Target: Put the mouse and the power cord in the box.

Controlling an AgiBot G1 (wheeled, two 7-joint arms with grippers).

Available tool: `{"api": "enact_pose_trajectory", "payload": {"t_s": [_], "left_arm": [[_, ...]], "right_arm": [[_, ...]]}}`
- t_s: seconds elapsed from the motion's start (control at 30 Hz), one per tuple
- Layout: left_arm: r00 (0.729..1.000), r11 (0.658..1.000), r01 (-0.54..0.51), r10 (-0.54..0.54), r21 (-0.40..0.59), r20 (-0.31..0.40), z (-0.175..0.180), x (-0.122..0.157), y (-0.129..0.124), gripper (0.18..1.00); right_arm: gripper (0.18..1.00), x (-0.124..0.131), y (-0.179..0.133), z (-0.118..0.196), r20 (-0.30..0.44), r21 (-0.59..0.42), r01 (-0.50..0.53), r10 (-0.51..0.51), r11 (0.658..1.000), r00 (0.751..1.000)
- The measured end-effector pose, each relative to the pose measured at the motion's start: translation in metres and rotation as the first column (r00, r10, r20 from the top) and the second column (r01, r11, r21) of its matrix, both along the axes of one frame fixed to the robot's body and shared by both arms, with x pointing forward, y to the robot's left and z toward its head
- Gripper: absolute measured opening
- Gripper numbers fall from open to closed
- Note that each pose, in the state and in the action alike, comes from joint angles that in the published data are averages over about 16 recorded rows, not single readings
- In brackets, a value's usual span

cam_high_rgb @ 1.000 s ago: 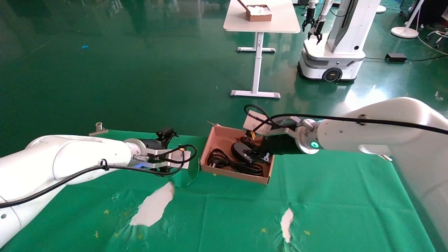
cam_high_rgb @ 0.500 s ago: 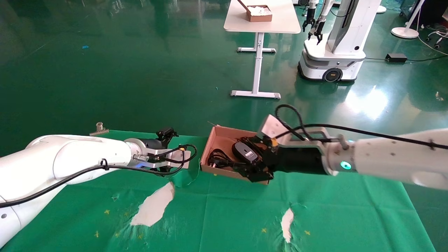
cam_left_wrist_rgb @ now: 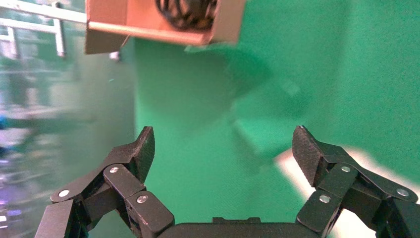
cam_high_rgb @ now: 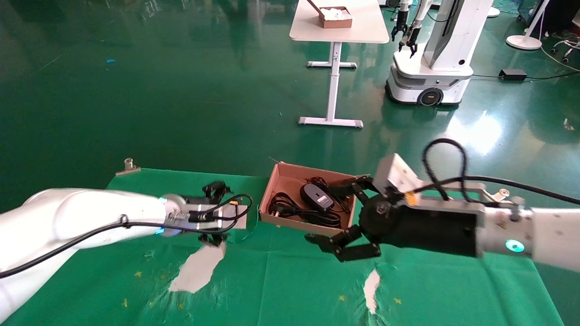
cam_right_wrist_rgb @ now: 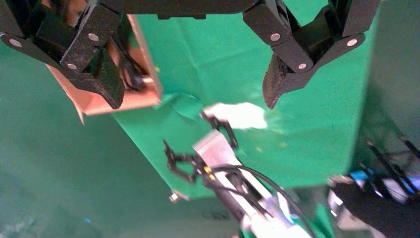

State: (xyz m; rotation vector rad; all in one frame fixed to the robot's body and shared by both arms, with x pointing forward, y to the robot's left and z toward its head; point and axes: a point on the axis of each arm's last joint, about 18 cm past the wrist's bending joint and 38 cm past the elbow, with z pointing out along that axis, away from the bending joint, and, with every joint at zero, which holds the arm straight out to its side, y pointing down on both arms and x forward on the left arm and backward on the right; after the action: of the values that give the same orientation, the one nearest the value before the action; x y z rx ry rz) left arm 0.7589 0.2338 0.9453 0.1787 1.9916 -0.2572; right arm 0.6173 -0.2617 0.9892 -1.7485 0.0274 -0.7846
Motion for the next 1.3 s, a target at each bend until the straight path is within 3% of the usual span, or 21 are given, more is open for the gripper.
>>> {"api": "enact_pose_trajectory", "payload": {"t_s": [0.23, 0.47, 0.83, 1.3], "left_arm": [[0.990, 0.976, 0.037, -0.065, -0.215, -0.125, -0.023, -0.022, -0.001, 1.001], [0.964, 0.909, 0.066, -0.164, -0.412, -0.208, -0.032, -0.049, 0.000, 1.001], [0.905, 0.749, 0.116, -0.350, -0.652, -0.241, -0.025, -0.100, 0.008, 1.001], [0.806, 0.529, 0.219, -0.572, -0.819, -0.154, 0.008, -0.179, 0.033, 1.001]], "right_arm": [[1.001, -0.040, -0.015, -0.001, 0.005, 0.052, -0.094, 0.094, 0.994, 0.996], [1.001, -0.083, -0.028, 0.000, 0.019, 0.083, -0.193, 0.192, 0.978, 0.981], [1.001, -0.134, -0.039, 0.003, 0.038, 0.094, -0.309, 0.307, 0.946, 0.951], [1.001, -0.142, -0.040, 0.003, 0.040, 0.093, -0.326, 0.323, 0.941, 0.945]]}}
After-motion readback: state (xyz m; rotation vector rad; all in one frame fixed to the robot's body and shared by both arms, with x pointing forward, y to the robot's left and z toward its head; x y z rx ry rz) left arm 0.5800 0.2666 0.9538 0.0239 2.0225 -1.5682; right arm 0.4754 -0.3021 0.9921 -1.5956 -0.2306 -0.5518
